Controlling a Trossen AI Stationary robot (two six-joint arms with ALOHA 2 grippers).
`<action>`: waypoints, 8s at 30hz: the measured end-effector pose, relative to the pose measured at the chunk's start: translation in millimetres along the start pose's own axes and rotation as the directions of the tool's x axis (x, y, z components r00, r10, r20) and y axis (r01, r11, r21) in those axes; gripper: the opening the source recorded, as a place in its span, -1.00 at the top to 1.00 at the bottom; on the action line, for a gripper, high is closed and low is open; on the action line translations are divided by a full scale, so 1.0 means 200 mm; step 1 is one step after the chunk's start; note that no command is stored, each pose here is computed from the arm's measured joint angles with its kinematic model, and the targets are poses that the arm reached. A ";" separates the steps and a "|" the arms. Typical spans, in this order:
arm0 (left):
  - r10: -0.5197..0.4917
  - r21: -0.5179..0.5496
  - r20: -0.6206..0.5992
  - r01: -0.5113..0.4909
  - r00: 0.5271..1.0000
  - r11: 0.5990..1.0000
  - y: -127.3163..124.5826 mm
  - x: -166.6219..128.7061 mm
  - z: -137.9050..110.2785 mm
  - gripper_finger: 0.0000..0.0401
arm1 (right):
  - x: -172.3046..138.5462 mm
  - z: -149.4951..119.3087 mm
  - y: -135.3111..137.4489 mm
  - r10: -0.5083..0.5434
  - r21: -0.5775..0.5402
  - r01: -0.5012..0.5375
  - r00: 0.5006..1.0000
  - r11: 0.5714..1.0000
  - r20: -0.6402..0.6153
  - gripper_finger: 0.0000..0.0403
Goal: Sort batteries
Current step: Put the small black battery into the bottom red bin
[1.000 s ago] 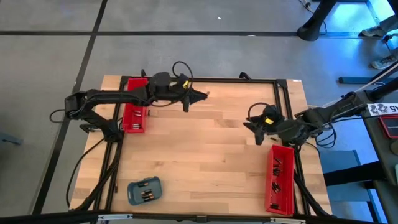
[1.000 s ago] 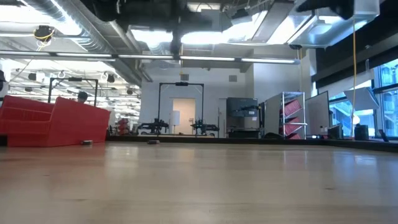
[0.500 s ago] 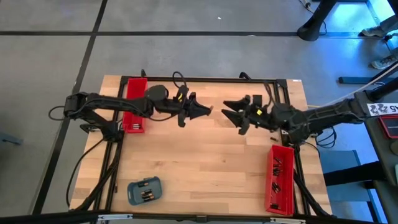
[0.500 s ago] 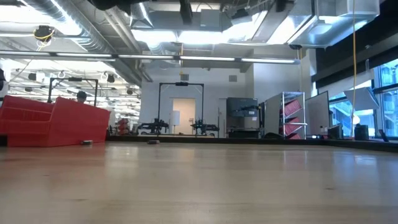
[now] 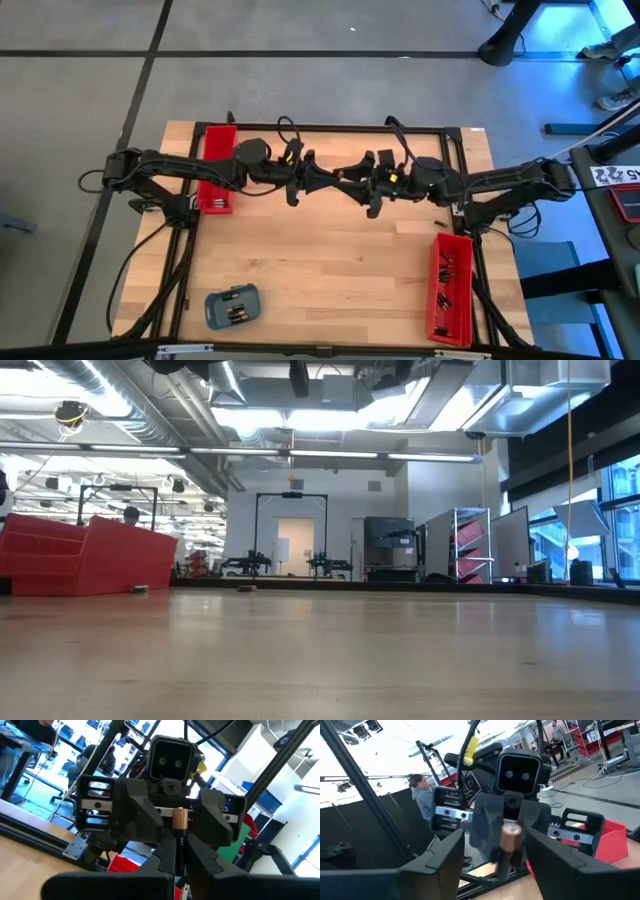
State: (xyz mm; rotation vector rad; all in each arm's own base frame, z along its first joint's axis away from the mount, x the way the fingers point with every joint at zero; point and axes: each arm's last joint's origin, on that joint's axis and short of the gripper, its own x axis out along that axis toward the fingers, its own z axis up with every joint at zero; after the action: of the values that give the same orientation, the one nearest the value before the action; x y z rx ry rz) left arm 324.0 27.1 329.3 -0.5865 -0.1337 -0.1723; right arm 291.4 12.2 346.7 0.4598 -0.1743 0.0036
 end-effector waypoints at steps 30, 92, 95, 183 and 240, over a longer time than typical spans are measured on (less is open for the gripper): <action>0.059 0.034 -0.006 -0.058 0.998 0.998 0.02 0.00 -0.01 0.64 | -0.06 0.04 0.00 -0.092 0.002 0.092 0.994 0.996 -0.056 0.87; 0.174 0.010 0.017 -0.175 0.985 0.985 0.16 -0.04 0.06 0.43 | -1.28 -0.98 0.51 -0.392 -0.333 0.367 0.099 0.869 -0.915 0.84; 0.177 0.007 0.014 -0.177 0.984 0.984 0.16 -0.04 0.06 0.43 | -1.28 -0.99 0.51 -0.404 -0.360 0.306 0.090 0.881 -0.910 0.84; 0.912 0.304 -0.095 -0.860 0.400 0.409 0.96 -0.75 -0.65 -0.13 | -0.39 0.01 0.40 -0.745 -0.183 0.724 0.627 0.665 -0.226 -0.36; 0.987 0.196 0.053 -0.971 0.148 0.135 1.13 -0.44 -0.71 0.10 | -0.38 0.01 0.38 -0.733 -0.248 0.692 0.612 0.679 -0.298 -0.37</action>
State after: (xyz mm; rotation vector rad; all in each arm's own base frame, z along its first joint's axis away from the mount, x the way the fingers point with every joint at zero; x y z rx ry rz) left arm 294.8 143.8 76.2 -0.3615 0.3699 1.1775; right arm 212.4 81.7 369.1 0.3842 0.4086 -0.7146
